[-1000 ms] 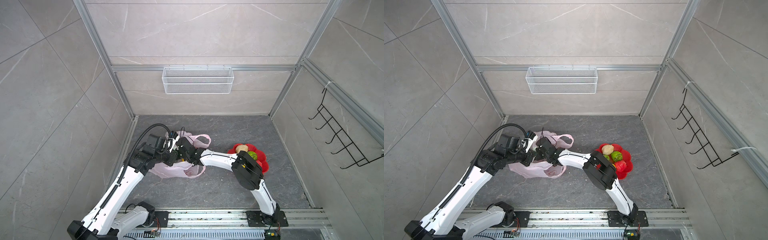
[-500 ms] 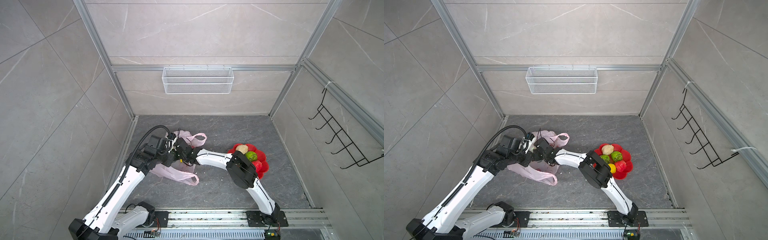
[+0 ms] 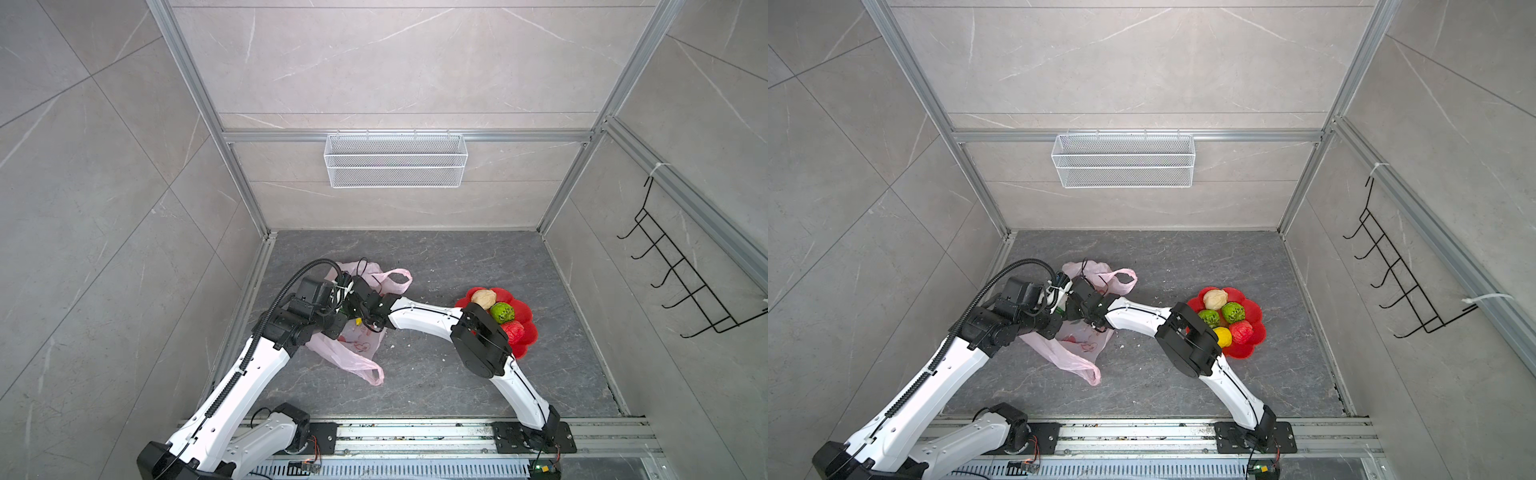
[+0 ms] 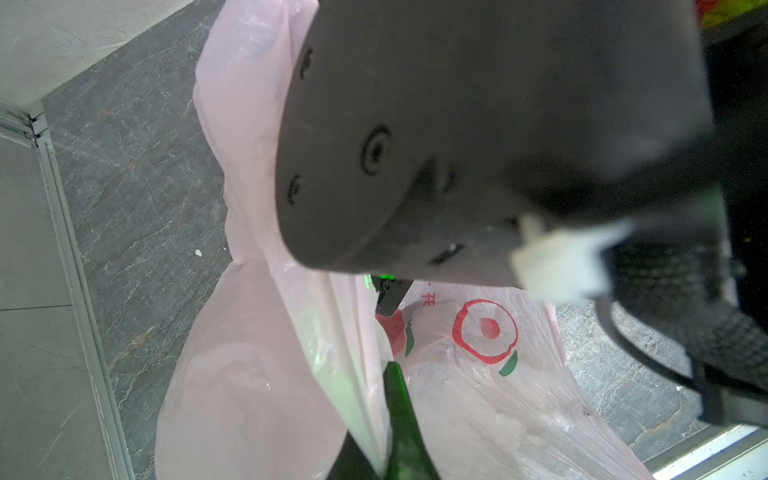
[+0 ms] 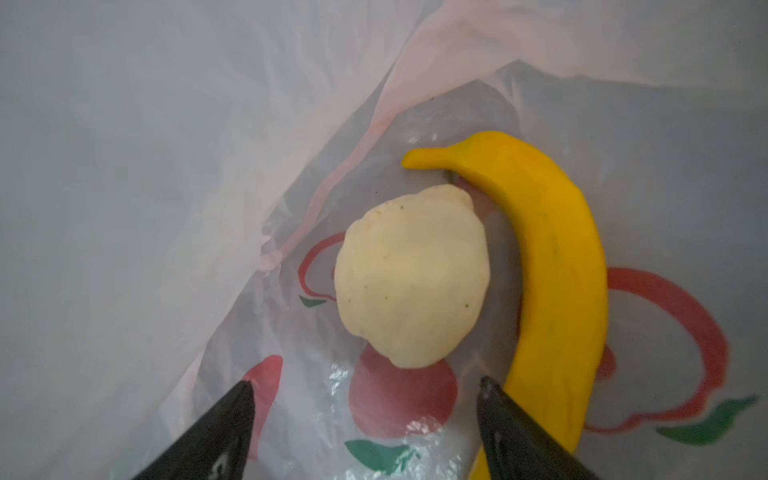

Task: Take the fake fruits out of the plastic bag
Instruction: 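Push the right gripper down around the custard apple beside the banana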

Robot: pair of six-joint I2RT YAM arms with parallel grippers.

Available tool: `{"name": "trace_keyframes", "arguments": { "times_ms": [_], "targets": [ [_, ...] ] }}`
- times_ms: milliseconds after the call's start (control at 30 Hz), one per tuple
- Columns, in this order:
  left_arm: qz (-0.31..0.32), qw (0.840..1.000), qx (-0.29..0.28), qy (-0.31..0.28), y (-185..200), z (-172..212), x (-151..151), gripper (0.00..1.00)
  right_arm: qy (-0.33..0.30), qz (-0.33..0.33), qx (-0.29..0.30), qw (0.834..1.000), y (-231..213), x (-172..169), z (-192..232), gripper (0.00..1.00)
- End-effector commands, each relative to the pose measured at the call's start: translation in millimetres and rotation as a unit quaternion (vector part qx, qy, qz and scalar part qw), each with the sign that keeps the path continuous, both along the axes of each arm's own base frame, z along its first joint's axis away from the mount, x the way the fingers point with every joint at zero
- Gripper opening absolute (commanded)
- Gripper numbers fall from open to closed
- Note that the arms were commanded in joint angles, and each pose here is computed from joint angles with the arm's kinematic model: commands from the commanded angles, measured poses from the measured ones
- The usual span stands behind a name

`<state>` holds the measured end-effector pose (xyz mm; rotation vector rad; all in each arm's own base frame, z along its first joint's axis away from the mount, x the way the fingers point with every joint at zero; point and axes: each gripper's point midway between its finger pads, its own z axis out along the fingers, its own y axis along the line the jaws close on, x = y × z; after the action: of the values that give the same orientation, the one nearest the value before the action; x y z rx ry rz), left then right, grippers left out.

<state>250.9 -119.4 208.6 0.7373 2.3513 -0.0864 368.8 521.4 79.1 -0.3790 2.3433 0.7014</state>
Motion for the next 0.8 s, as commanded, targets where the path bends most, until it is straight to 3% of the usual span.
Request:
{"name": "trace_keyframes", "arguments": {
  "times_ms": [0,500,767],
  "targets": [
    [-0.035,0.999,-0.011,-0.003,-9.8,1.6,-3.9,0.0,0.001,-0.031,-0.013,0.999,1.2,9.9,-12.0,0.87],
    [-0.052,0.998,-0.038,-0.008,-20.7,10.2,-3.6,0.0,-0.013,-0.059,-0.046,0.997,9.0,33.5,-20.2,0.89],
    [-0.058,0.997,-0.042,-0.005,-23.4,7.7,-3.9,0.0,0.001,-0.056,-0.056,0.997,18.0,37.1,-39.5,0.84]
  ]
}}
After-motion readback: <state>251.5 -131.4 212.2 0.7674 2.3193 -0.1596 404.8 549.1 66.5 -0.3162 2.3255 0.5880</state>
